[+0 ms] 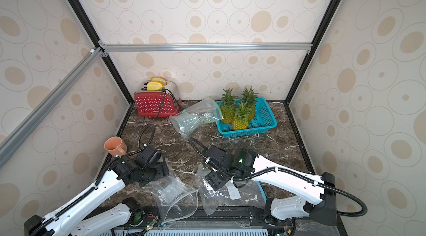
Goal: Open the zip-top bag and take out the pineapple
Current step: Move the zipper food storage bag to the center of the board.
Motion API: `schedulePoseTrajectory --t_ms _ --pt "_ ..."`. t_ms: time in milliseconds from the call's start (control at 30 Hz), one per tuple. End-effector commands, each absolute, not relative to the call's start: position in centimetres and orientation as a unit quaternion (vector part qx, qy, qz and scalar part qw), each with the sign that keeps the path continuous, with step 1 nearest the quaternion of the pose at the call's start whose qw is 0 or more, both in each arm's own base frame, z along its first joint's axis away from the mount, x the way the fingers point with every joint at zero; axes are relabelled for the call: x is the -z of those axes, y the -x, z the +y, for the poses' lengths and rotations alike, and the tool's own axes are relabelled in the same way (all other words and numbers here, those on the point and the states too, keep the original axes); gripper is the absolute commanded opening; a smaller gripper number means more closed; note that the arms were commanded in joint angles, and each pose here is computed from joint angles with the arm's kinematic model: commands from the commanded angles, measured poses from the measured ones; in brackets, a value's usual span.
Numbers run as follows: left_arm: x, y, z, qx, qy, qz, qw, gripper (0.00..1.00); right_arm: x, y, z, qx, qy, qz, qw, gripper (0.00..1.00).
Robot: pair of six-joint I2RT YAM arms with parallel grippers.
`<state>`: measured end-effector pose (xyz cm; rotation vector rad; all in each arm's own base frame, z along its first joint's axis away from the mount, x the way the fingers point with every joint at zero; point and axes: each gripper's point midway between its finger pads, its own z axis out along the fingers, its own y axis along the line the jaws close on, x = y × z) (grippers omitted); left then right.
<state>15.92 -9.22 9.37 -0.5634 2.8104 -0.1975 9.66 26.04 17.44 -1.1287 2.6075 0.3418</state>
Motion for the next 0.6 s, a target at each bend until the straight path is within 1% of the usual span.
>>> schedulePoseTrajectory --t_ms 0,67,100,167,200,233,267,300,333,367,400,567 --pt "-6.7 -16.2 -10.6 0.094 0.228 0.962 0.121 0.77 -15.0 -9.0 27.0 -0.138 0.363 0.914 0.117 0.78" --pt "-5.7 -16.5 -10.6 0.093 0.242 0.958 0.126 0.59 -14.2 -9.2 27.5 -0.140 0.359 0.915 0.116 0.77" --pt "-5.4 -16.8 -10.5 0.090 0.246 0.956 0.132 0.52 -13.8 -9.2 27.8 -0.141 0.361 0.915 0.114 0.76" --pt "-5.3 -17.4 -10.4 0.080 0.250 0.954 0.142 0.40 -13.4 -9.2 28.5 -0.147 0.366 0.913 0.106 0.73" --pt "-5.2 -17.8 -10.4 0.078 0.249 0.954 0.147 0.34 -13.1 -9.2 28.8 -0.150 0.367 0.913 0.099 0.70" --pt "-5.2 -18.2 -10.6 0.077 0.250 0.953 0.151 0.30 -12.8 -9.3 29.0 -0.152 0.365 0.914 0.093 0.64" --pt "-5.2 -18.6 -10.7 0.076 0.251 0.952 0.156 0.24 -12.5 -9.6 29.3 -0.156 0.361 0.915 0.088 0.49" --pt "-5.2 -19.3 -11.0 0.077 0.252 0.951 0.165 0.18 -12.3 -10.1 29.3 -0.156 0.354 0.918 0.088 0.28" --pt "-5.3 -19.8 -11.0 0.074 0.255 0.949 0.170 0.12 -12.2 -10.7 29.2 -0.154 0.346 0.921 0.091 0.15" --pt "-5.6 -20.9 -11.5 0.080 0.257 0.945 0.186 0.05 -12.2 -11.6 29.2 -0.153 0.339 0.923 0.099 0.06" --pt "-5.9 -21.8 -11.7 0.078 0.260 0.942 0.197 0.00 -12.5 -12.6 29.1 -0.153 0.332 0.924 0.111 0.00" --pt "-8.7 -26.7 -12.8 0.082 0.283 0.918 0.263 0.00 -15.4 -19.2 29.3 -0.134 0.345 0.911 0.181 0.00"
